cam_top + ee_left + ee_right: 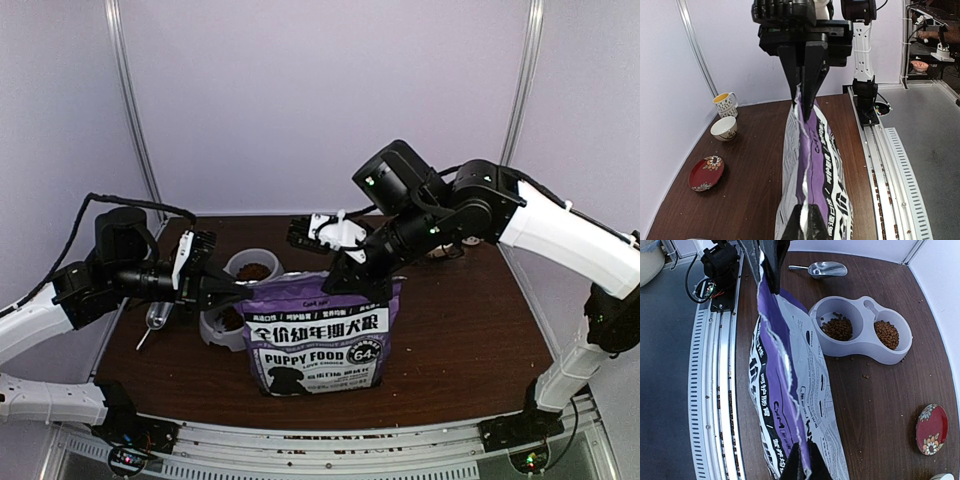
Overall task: Serve the pet food
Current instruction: Press the seal on the pet food bag.
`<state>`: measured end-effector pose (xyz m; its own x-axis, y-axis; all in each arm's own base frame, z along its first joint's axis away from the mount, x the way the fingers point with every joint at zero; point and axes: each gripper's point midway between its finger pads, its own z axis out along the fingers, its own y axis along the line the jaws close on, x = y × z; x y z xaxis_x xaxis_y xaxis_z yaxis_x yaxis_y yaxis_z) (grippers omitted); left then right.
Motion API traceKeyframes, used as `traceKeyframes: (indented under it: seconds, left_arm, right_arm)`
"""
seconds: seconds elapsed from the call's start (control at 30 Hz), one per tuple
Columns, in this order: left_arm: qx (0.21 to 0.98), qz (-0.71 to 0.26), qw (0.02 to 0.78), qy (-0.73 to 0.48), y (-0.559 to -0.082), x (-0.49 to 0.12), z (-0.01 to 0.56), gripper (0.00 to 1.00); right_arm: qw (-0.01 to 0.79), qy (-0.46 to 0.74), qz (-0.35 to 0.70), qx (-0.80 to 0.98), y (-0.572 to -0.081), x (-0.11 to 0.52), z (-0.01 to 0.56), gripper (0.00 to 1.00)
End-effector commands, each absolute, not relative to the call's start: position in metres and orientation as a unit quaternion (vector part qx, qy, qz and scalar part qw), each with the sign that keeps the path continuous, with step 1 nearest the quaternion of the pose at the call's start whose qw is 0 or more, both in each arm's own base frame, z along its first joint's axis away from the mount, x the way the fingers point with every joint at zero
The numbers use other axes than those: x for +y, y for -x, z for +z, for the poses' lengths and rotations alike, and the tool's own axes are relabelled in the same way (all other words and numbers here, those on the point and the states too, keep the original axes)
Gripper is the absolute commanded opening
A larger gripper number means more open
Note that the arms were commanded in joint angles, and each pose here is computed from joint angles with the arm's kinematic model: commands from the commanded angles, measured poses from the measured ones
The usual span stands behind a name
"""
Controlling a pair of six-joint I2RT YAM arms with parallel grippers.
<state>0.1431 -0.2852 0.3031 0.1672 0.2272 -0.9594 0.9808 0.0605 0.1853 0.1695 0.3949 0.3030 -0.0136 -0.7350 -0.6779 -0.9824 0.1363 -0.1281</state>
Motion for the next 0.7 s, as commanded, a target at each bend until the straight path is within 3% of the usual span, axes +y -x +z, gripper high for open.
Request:
traceKeyframes:
  seconds: [0.0, 0.1, 0.27, 0.37, 0.43, 0.5, 0.67]
  left_arm:
    - [0.479, -0.386, 0.532, -0.583, -0.1329, -0.2850, 0.3253, 0.00]
    - [0.479, -0.386, 0.532, -0.583, -0.1331, -0.2851, 0.3251, 0.00]
    - [0.479, -0.386, 0.532, -0.583, -0.1330, -0.2852, 0.3251, 0.00]
    - [0.479, -0.385, 0.532, -0.582, -0.1333, -0.2851, 0.3251, 0.00]
    - [0.479, -0.386, 0.532, -0.582, -0.1329, -0.2850, 0.3255, 0.00]
    - [0.479, -0.385, 0.532, -0.582, -0.1332, -0.2850, 0.3252, 0.00]
    - [0.481, -0.385, 0.532, -0.582, -0.1335, -0.2848, 0.3245, 0.00]
  right_arm:
    - [0.322, 0.614, 0.182, 0.697, -0.1743, 0.3776, 0.3067, 0.00]
    - [0.324, 0.612, 0.178, 0.699, -0.1755, 0.3760, 0.3081, 0.00]
    - [0.322, 0.610, 0.172, 0.703, -0.1775, 0.3717, 0.3072, 0.19]
    - [0.320, 0.609, 0.171, 0.706, -0.1780, 0.3699, 0.3060, 0.22]
    - [0.318, 0.608, 0.172, 0.707, -0.1776, 0.3692, 0.3052, 0.16]
    - [0.316, 0.609, 0.175, 0.706, -0.1763, 0.3691, 0.3054, 0.01]
    - [0.319, 0.605, 0.180, 0.707, -0.1760, 0.3679, 0.3060, 0.00]
